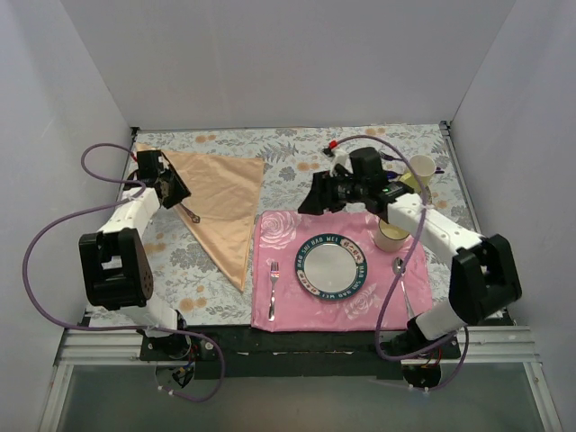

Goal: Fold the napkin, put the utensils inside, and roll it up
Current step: Place the utensil onto the napkin

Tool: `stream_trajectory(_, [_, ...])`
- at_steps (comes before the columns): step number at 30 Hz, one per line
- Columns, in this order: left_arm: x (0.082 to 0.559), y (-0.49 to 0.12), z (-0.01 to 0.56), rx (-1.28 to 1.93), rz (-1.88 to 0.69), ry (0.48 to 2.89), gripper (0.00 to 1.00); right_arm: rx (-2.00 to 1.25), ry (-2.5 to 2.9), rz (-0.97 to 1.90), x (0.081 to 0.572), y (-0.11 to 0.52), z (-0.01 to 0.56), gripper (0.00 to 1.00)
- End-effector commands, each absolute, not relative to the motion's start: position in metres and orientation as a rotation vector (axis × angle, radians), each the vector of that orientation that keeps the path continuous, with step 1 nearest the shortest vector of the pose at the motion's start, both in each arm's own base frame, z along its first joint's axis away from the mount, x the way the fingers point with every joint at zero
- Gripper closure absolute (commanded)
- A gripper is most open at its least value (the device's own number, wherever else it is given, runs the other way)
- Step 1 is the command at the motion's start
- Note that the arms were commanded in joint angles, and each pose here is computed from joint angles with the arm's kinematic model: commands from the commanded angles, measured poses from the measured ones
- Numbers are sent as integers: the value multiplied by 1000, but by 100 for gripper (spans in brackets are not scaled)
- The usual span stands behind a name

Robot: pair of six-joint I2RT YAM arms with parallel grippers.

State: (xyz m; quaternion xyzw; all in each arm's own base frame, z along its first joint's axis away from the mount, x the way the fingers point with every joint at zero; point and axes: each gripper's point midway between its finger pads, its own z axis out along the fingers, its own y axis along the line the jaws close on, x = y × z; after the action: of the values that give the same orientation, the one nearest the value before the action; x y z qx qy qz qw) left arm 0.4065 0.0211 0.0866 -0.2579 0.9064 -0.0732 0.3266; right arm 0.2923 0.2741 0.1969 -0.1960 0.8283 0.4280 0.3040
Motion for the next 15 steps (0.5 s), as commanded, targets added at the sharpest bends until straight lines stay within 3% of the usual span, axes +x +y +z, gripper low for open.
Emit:
stream_trajectory(1, [411,-2,155,-614,-363,2236,64,-547,2152,1079,329,336,183,32])
stream_trajectory(3, [403,-9,149,-610,-387,2255,61,-581,2118,1078,339,367,188,35])
stream_trajectory(4, [401,-4,150,-628,-360,2237,60,-585,2182,1059,344,377,161,36])
stream_trajectory(5, [401,0,150,-648,-345,2218,53,-624,2142,1078,348,396,174,37])
stream_trajectory(9, [425,20,170,-739,-352,2068,45,-728,2215,1089,343,435,139,38])
stream_trajectory(15, [479,85,168,-936,-458,1901,42,-982,2219,1143,302,470,130,40])
